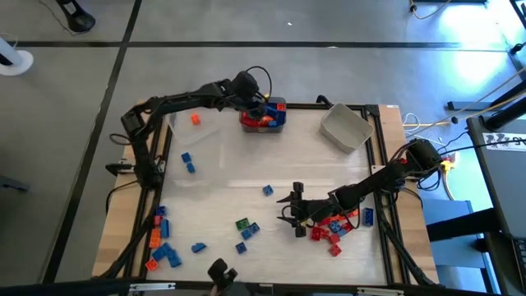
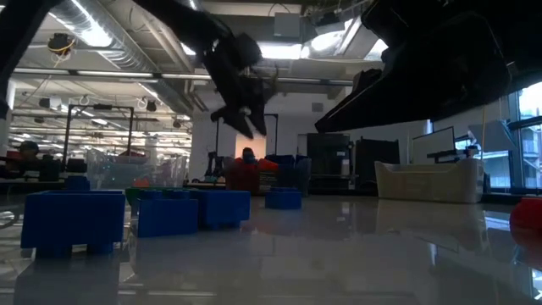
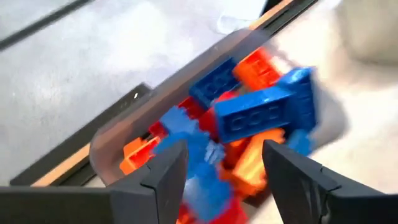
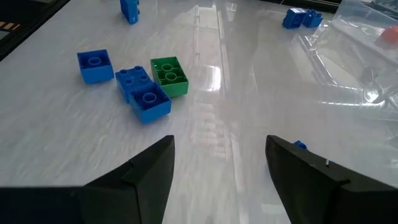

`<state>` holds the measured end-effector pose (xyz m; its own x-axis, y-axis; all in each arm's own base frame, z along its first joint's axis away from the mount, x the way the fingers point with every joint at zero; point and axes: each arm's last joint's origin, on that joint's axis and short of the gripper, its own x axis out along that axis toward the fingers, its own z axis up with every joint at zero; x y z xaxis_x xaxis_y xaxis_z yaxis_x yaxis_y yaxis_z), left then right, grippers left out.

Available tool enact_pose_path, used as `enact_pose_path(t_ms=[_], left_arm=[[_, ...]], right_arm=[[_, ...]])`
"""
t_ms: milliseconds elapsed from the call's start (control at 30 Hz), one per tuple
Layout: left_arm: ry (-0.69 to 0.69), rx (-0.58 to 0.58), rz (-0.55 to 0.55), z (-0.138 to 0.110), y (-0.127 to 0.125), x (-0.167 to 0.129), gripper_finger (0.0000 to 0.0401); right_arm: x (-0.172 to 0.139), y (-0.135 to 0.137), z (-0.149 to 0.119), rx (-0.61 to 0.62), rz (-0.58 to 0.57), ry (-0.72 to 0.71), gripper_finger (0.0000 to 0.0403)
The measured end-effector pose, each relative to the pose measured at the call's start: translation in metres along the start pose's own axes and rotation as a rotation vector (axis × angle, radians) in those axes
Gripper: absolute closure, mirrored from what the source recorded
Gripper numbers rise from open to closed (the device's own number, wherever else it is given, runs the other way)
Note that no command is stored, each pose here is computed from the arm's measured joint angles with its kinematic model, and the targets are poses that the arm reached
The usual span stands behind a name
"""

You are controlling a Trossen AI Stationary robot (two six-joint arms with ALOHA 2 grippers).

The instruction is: Sort blocks by size

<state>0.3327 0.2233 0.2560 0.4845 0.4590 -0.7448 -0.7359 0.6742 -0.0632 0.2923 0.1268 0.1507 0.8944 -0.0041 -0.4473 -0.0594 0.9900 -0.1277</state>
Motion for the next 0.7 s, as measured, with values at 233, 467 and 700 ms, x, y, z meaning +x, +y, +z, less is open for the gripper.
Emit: enact_pose_path(t_ms=[233,467,700], left_arm=[[-0.032,0.104,-0.079,-0.004,-0.034,-0.071,0.0205],[0.035,0.246,-0.128,-0.041,-0.084,-0.134,0.0205],[0.113,0.307,-0.119,-0.095,-0.129,-0.183,0.0205]], right_arm=[[0.000,0.000,0.000,0.000,0.000,0.000,0.0155],[0.000,0.000,0.000,0.000,0.000,0.000,0.0155],[0.000,0.000,0.000,0.001,0.000,0.000,0.0155]])
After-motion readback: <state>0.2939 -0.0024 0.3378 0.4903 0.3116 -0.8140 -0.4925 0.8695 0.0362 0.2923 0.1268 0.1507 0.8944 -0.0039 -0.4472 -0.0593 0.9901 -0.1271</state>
